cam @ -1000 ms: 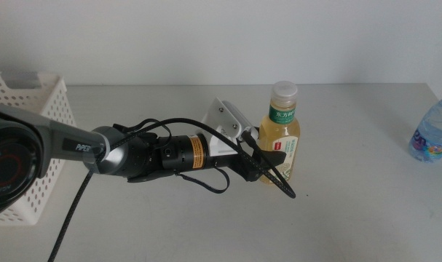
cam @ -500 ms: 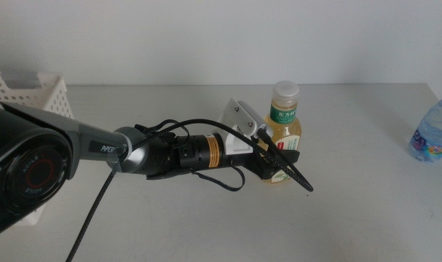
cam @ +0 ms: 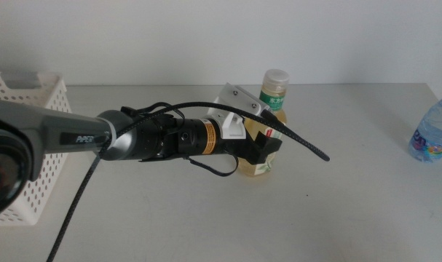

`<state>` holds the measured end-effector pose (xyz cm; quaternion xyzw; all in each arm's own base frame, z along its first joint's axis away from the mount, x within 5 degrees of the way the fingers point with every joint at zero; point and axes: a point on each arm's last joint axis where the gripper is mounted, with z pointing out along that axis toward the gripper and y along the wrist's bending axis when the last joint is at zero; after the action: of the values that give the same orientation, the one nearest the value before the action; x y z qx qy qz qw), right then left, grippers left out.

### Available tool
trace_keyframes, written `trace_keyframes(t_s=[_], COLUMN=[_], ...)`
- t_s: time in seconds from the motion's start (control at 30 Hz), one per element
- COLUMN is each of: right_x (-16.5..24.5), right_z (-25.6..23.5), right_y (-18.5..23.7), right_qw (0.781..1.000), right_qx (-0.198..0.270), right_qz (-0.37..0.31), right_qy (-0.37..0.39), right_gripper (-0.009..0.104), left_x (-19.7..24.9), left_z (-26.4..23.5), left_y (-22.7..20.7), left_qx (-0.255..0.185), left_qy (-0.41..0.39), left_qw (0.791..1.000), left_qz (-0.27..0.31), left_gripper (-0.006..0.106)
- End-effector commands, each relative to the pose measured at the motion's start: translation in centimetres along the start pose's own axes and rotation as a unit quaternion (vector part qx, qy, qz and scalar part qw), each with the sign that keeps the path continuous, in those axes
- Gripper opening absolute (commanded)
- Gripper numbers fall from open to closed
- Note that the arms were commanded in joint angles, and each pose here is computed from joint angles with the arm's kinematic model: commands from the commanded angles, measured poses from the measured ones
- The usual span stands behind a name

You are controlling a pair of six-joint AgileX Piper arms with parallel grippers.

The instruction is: Use arms to grab the bottles and put them into the dustbin to the left of the table.

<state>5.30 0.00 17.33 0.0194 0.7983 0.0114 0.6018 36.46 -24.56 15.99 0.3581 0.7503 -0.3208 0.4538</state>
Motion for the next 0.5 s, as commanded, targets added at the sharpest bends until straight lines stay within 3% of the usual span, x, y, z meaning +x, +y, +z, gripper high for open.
trace_keyframes(t_s=[0.0,0.1,0.33,0.47], right_x=[-0.8,-0.8,-0.8,-0.8], right_z=[-0.2,-0.2,-0.2,-0.2], right_y=[0.0,0.0,0.0,0.0], right_qw=[0.999,0.999,0.999,0.999], right_qx=[0.004,0.004,0.004,0.004], right_qz=[-0.01,-0.01,-0.01,-0.01], right_qy=[-0.044,-0.044,-0.044,-0.044], right_gripper=[0.068,0.068,0.068,0.068], left_x=[-6.4,-8.8,-13.1,-14.7], left_z=[-3.4,-5.7,-10.9,-13.4], left_y=[-0.9,-1.7,-4.7,-4.8], left_qx=[-0.03,-0.048,-0.038,-0.102], left_qy=[-0.069,-0.076,-0.088,-0.101], left_qw=[0.997,0.996,0.993,0.989], left_qz=[-0.008,0.009,0.071,0.043], left_gripper=[0.025,0.025,0.025,0.025])
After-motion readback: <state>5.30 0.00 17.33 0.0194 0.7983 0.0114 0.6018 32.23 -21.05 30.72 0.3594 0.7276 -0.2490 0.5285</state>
